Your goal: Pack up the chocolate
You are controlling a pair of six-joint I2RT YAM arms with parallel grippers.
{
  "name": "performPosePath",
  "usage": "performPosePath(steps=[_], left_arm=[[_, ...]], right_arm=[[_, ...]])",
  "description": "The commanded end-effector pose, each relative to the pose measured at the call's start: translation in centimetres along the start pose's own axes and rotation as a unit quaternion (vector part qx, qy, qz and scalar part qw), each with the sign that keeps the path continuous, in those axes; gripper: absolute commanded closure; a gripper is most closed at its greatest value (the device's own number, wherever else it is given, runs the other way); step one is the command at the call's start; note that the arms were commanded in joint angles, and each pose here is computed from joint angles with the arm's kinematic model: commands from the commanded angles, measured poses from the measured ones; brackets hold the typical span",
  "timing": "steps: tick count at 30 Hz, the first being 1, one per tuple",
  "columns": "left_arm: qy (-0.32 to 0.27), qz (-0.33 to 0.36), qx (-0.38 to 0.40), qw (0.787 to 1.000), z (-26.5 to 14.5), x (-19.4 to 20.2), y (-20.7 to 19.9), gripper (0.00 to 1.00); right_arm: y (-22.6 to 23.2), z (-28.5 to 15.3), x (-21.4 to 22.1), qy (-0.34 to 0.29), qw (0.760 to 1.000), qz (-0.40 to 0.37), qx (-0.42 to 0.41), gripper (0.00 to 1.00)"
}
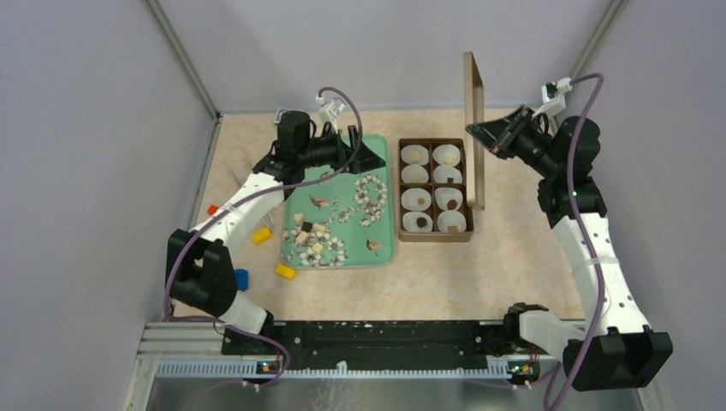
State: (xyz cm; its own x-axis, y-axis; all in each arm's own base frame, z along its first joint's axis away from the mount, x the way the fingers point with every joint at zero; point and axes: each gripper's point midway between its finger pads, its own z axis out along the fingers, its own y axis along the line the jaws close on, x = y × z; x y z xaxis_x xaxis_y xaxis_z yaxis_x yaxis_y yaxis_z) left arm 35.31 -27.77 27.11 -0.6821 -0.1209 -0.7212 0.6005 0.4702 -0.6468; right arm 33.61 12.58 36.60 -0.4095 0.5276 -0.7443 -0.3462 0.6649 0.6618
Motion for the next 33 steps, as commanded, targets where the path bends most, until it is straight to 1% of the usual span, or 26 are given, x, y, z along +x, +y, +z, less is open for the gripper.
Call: performPosePath(steps=[1,6,8,9,10,12,14,17,19,21,23,26,33], left_arm=[[-0.05,0.047,0.097,0.993,-1.4,-2.1,-3.4,0.01],[-0.076,0.074,0.173,0.979,-2.0,-2.3,-5.1,0.01],[-0.07,0.076,0.206,0.973,-1.9,-2.4,-5.7,0.01],[-0.063,0.084,0.233,0.967,-2.0,-2.3,-6.3,0.01],[-0.054,0.084,0.256,0.962,-2.0,-2.2,-6.7,0.01],[-0.048,0.077,0.297,0.951,-2.3,-2.1,-7.6,0.01],[-0.06,0.086,0.336,0.936,-2.8,-2.4,-8.5,0.01],[-0.059,0.051,0.371,0.925,-2.6,-2.7,-8.6,0.01],[-0.063,0.048,0.397,0.914,-2.8,-2.8,-9.0,0.01],[-0.066,0.048,0.411,0.908,-2.7,-3.0,-9.4,0.01],[-0.066,0.054,0.41,0.908,-2.0,-3.3,-9.5,0.02],[-0.066,0.067,0.413,0.906,-1.2,-3.7,-10.3,0.02],[-0.061,0.067,0.415,0.906,1.6,-4.6,-10.8,0.02]], right_arm=[[10.6,-2.3,-4.7,-0.053,0.972,-0.028,-0.228,1.0],[14.2,-4.1,-5.4,-0.049,0.943,-0.002,-0.33,1.0],[15.4,-5.0,-5.5,-0.043,0.928,0.024,-0.369,1.0],[15.9,-5.5,-5.5,-0.041,0.919,0.031,-0.39,1.0],[16.6,-6.2,-5.6,-0.044,0.908,0.029,-0.415,1.0],[17.1,-7.0,-5.5,-0.038,0.893,0.047,-0.447,1.0],[17.4,-7.7,-5.4,-0.031,0.876,0.064,-0.477,1.0],[17.6,-8.5,-5.3,-0.025,0.856,0.082,-0.511,1.0],[17.7,-8.8,-5.5,-0.023,0.847,0.091,-0.523,1.0],[17.7,-9.1,-5.5,-0.021,0.839,0.098,-0.534,1.0],[17.7,-9.2,-5.4,-0.012,0.834,0.106,-0.541,1.0],[17.4,-9.3,-5.5,-0.001,0.819,0.13,-0.559,1.0],[18.3,-9.8,-5.5,0.0,0.807,0.14,-0.574,1.0]])
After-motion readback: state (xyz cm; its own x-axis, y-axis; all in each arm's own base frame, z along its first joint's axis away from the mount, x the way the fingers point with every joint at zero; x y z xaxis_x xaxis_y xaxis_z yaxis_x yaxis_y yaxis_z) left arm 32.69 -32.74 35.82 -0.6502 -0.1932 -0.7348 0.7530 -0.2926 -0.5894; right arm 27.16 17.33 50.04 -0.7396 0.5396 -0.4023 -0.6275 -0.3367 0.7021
